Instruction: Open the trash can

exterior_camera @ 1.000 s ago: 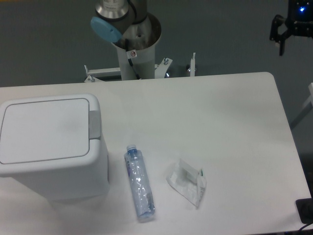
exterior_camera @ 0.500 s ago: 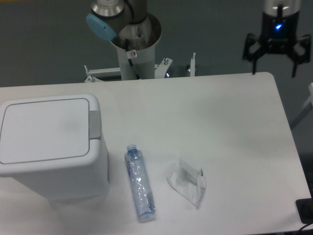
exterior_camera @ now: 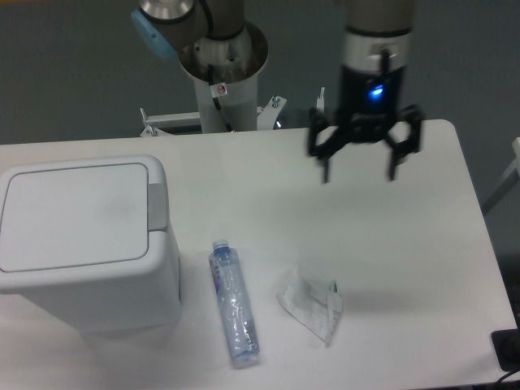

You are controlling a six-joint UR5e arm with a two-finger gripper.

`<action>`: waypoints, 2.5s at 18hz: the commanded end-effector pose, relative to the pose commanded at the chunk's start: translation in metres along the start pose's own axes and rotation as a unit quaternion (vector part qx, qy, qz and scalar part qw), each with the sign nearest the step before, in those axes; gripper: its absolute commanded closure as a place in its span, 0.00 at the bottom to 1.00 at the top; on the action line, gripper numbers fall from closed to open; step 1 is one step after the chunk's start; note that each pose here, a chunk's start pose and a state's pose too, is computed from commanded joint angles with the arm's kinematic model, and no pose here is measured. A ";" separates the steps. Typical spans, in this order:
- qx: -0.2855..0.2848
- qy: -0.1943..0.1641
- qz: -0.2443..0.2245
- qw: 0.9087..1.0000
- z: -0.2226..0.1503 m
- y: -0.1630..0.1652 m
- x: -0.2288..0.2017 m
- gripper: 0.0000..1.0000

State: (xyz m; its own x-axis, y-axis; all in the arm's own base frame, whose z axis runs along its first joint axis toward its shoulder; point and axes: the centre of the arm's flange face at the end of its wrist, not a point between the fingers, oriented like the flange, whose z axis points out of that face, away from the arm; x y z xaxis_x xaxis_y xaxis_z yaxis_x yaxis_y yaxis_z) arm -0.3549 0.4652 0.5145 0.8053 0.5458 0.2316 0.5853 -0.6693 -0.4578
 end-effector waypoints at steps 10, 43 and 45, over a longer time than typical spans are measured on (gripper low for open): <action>-0.030 0.074 -0.023 0.997 0.027 0.024 0.089 0.00; 0.005 0.069 0.011 0.998 0.025 0.019 0.103 0.00; 0.041 0.061 0.036 0.997 -0.002 0.003 0.101 0.00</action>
State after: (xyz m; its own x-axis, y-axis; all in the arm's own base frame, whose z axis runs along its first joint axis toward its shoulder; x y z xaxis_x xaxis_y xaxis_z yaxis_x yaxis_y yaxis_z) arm -0.2718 0.5171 0.5388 0.8532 0.4292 0.2965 0.5202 -0.6583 -0.5440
